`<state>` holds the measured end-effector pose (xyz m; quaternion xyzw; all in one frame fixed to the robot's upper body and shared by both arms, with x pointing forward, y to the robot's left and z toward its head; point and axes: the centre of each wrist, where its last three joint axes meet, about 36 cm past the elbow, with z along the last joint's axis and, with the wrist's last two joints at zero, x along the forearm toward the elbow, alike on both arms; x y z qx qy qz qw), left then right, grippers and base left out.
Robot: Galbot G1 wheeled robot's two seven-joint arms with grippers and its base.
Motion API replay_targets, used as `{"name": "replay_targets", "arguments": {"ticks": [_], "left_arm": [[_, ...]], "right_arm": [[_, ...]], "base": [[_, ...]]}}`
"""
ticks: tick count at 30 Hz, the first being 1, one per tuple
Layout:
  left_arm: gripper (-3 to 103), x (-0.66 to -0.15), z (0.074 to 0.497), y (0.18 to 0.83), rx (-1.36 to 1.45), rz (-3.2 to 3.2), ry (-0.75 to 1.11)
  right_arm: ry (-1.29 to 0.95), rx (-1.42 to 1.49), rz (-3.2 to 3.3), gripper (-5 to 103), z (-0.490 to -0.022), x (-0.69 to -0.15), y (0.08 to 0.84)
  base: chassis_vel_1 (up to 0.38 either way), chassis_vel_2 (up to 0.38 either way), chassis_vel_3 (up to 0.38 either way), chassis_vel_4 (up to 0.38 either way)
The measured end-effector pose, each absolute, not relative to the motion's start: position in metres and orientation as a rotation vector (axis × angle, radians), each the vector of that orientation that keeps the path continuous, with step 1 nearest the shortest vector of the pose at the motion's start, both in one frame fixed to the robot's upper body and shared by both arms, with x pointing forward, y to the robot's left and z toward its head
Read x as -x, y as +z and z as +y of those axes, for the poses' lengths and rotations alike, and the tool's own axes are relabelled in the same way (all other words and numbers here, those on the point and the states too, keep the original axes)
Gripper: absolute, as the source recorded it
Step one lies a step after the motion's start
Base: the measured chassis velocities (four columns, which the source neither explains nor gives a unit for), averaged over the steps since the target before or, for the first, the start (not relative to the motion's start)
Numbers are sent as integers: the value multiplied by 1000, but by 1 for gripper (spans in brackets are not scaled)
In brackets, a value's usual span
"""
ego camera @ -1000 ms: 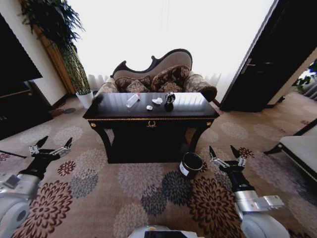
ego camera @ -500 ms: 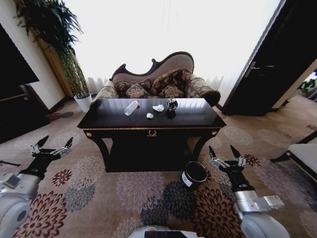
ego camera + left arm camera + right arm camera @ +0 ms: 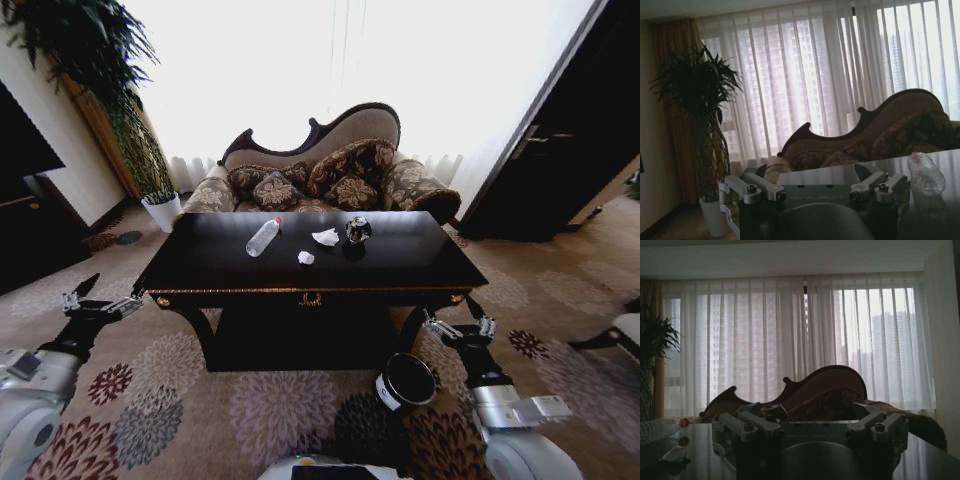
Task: Move to the front of the table and place the trash on the table into the trash bin.
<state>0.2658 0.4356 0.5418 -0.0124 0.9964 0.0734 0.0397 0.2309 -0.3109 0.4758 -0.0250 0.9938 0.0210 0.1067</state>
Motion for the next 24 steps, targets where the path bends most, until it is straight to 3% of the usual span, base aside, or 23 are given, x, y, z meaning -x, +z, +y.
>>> {"name": "replay_targets", "arguments": {"ticks": [3,16,24], "left_arm": [[97,-266,435,541,33,3057,224],[100,-280,416,534,-120,3089,234],[100,-307,409,540,-286,3158,133]], "right_arm": [[58,61,2922,100,-310,-230,477],[72,40,2916,100,-307,-228,473],[79,55,2917,100,-305,-230,470]], "base": [[-152,163,156,-173],[-27,28,25,-27],[0,0,0,0]]}}
